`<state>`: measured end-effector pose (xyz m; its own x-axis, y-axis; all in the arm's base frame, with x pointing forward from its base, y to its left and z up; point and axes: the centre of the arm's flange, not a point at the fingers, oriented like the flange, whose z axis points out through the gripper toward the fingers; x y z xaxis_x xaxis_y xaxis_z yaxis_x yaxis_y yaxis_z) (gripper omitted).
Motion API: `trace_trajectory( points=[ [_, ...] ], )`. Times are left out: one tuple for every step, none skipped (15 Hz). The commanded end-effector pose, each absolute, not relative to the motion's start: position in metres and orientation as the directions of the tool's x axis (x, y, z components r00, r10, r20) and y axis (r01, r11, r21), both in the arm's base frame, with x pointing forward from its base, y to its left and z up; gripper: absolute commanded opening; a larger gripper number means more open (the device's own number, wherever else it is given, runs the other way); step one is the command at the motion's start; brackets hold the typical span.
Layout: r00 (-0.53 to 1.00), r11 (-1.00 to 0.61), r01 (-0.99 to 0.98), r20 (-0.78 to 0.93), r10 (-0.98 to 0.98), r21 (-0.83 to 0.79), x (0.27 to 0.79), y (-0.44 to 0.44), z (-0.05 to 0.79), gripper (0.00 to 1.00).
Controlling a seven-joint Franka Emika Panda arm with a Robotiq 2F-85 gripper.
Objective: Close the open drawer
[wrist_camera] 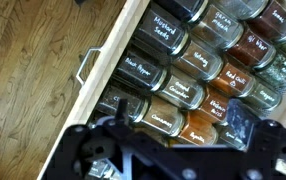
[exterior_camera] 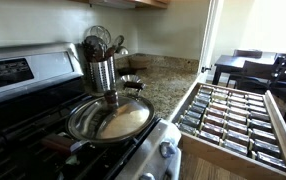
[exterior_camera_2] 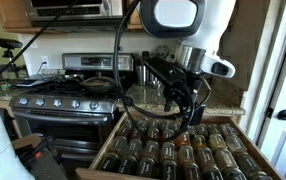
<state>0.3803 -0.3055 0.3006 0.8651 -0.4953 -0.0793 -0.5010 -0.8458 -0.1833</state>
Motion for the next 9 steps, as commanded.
trace_trajectory(
  points=[
    [0.806,-0.78,-0.59,-0.099,-0.583,-0.209,0.385,-0.343,0.277,1.0],
    [0.783,-0.757,-0.62,-0.109,-0.612,-0.206,0.386,-0.353,0.272,1.0],
    [0.766,-0.741,-0.641,-0.116,-0.632,-0.198,0.387,-0.361,0.267,1.0],
    [0.747,-0.724,-0.664,-0.119,-0.654,-0.188,0.387,-0.371,0.262,0.99],
    [0.734,-0.713,-0.678,-0.129,-0.666,-0.179,0.388,-0.379,0.257,0.75],
    [0.721,-0.701,-0.693,-0.127,-0.682,-0.167,0.388,-0.388,0.252,0.75],
    [0.709,-0.691,-0.705,-0.13,-0.694,-0.157,0.39,-0.396,0.247,0.69],
    [0.692,-0.677,-0.722,-0.135,-0.709,-0.142,0.392,-0.405,0.24,0.63],
    [0.674,-0.662,-0.739,-0.136,-0.726,-0.123,0.395,-0.412,0.234,0.56]
  ],
)
